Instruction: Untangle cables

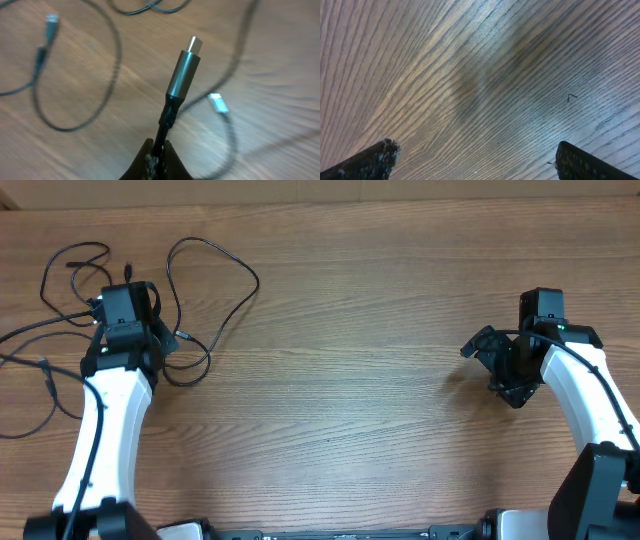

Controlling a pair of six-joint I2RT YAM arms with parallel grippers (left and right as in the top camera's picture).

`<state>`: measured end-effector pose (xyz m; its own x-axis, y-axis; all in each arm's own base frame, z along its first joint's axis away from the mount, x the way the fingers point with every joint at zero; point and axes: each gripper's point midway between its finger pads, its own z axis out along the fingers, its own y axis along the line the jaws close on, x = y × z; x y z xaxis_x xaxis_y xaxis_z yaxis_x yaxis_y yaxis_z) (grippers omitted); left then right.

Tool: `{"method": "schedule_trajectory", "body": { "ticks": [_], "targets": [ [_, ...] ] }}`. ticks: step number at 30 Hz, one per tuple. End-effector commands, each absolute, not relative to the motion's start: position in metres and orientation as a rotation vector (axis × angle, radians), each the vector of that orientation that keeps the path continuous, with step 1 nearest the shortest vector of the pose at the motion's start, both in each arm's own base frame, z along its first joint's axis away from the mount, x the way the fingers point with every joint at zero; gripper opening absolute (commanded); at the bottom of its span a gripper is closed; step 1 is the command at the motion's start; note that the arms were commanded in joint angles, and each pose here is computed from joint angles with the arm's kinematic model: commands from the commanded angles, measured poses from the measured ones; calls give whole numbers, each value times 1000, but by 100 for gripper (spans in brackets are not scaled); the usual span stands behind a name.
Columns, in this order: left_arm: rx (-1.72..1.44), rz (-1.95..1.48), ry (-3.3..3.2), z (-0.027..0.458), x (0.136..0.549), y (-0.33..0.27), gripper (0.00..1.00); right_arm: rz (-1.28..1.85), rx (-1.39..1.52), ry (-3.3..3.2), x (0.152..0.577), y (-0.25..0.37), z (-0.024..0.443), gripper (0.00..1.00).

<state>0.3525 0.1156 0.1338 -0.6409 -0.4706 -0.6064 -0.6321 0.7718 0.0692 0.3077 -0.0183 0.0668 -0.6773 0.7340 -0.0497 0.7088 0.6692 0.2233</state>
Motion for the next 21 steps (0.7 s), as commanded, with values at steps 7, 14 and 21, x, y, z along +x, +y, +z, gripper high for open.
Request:
{"method": "schedule_trajectory", "body": {
  "ticks": [7, 14, 21],
  "targets": [
    [-604, 929, 2498, 93, 352, 165, 5, 258, 1199, 2743, 306, -22, 65, 100],
    [-433, 784, 2445, 98, 393, 155, 4, 258, 1199, 2743, 306, -22, 65, 100],
    [-199, 529, 2474, 90, 421, 122, 12, 258, 1199, 2743, 306, -22, 65, 100]
  ]
}}
